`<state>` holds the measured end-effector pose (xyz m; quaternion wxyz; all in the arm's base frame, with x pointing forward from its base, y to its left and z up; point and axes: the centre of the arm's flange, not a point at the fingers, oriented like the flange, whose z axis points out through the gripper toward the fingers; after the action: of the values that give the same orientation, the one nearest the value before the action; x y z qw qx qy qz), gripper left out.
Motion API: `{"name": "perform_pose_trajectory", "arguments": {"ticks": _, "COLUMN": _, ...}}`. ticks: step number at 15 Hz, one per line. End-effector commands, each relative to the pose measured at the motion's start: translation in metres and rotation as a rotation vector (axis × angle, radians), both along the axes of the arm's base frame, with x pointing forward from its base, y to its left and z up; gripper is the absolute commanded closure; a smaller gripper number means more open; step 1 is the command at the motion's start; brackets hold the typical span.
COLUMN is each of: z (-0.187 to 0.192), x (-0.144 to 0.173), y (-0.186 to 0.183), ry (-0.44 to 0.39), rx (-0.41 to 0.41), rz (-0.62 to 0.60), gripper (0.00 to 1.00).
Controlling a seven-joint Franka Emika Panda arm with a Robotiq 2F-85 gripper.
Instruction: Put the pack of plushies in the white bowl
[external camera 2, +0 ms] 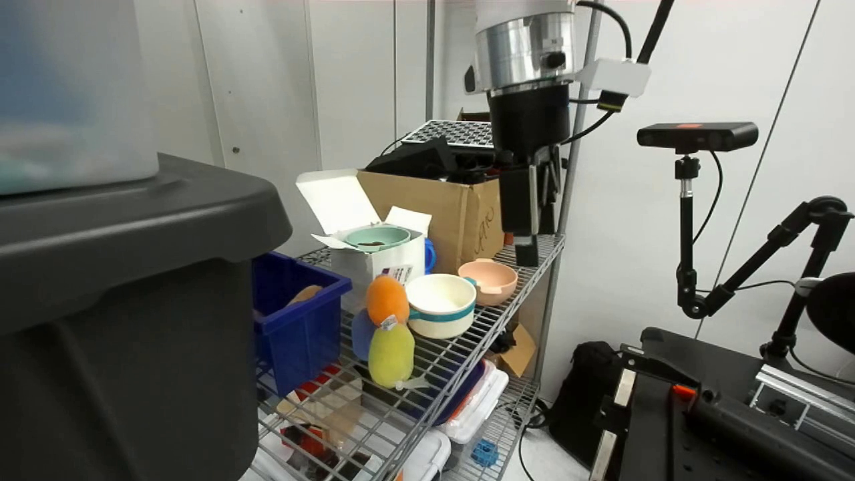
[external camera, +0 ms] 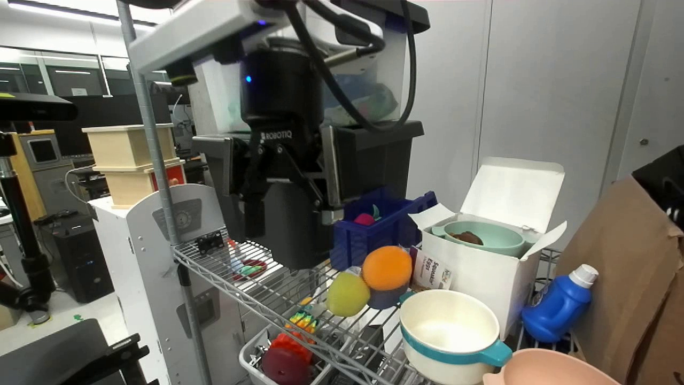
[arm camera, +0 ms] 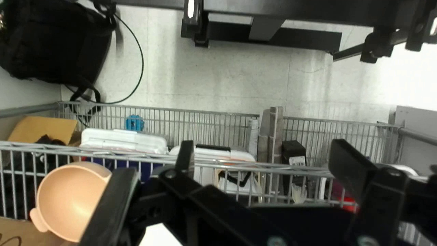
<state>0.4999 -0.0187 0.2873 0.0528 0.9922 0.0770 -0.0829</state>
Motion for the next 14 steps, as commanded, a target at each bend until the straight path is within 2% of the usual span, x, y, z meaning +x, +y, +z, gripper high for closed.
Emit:
{"name": "perform_pose_trajectory", "arguments": {"ticks": 1, "z": -0.015, "x": 0.019, "y": -0.014, "ry": -0.099, "rx": 0.055, "rz": 0.079, "gripper": 0.00}}
{"name": "perform_pose_trajectory", "arguments": {"ticks": 5, "z": -0.030, "x": 0.034, "y": -0.012, "ry": -0.208, "rx": 0.018, "rz": 0.151, "gripper": 0.00}}
{"name": "perform_pose_trajectory", "arguments": {"ticks": 8, "z": -0.033, "x": 0.048, "y": -0.009, "ry": -0.249, "rx": 0.035, "rz": 0.163, "gripper": 0.00}}
{"name": "perform_pose_trajectory", "arguments": {"ticks": 10, "z": -0.031, "x": 0.052, "y": -0.009, "ry": -0.251, "rx": 0.045, "rz": 0.166, "gripper": 0.00}}
{"name": "perform_pose_trajectory", "arguments": {"ticks": 12, "z": -0.023, "x": 0.055, "y": -0.017, "ry": -0.186, "rx": 0.053, "rz": 0.183, "gripper": 0.00}}
{"name": "perform_pose_trajectory", "arguments": {"ticks": 13, "z": -0.033, "x": 0.045, "y": -0.008, "ry": -0.221, "rx": 0.034, "rz": 0.161, "gripper": 0.00}}
{"name": "perform_pose_trajectory", "arguments": {"ticks": 14, "z": -0.031, "x": 0.046, "y": -0.010, "ry": -0.206, "rx": 0.039, "rz": 0.168, "gripper": 0.00}}
